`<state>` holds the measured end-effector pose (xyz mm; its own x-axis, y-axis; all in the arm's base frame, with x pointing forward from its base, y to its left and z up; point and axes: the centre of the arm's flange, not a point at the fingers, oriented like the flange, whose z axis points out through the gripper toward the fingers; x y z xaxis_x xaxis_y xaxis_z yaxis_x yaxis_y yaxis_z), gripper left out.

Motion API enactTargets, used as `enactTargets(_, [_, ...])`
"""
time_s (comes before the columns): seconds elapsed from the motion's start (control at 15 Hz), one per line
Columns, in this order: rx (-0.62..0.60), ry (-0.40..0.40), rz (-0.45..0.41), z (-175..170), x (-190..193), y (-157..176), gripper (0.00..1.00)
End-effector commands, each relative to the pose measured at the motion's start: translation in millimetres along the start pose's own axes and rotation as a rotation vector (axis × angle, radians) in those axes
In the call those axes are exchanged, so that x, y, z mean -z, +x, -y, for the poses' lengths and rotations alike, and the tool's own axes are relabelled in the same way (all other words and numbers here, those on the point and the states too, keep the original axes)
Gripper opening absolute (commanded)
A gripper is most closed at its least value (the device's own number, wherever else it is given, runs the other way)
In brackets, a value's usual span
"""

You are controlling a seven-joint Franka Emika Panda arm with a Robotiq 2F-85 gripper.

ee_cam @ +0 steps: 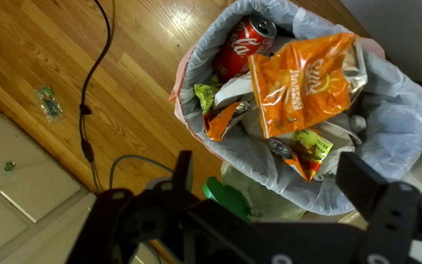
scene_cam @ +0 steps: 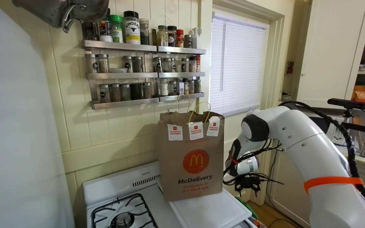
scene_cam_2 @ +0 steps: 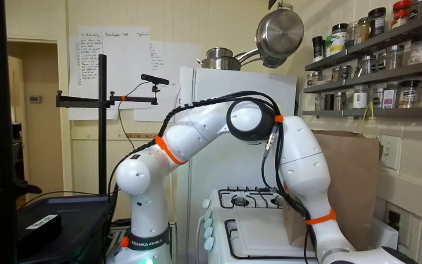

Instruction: Put the red packet into the bin

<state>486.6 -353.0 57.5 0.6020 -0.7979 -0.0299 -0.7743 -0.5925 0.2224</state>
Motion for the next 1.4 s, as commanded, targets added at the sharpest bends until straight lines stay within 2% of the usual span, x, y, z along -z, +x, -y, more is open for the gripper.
enactTargets(0.0, [0.001,0.020,-0.009,0.5,-9.0,5.9,1.00])
enactTargets(0.4, [0.003,0.007,0.001,-3.8,-2.4,4.5,1.00])
enactTargets(0.93, [-0.026,-0.044,-0.031,-43.9,40.7,5.7,1.00])
enactTargets(1.33, [0.036,-0.052,-0.002,-68.9,71.2,1.4,1.00])
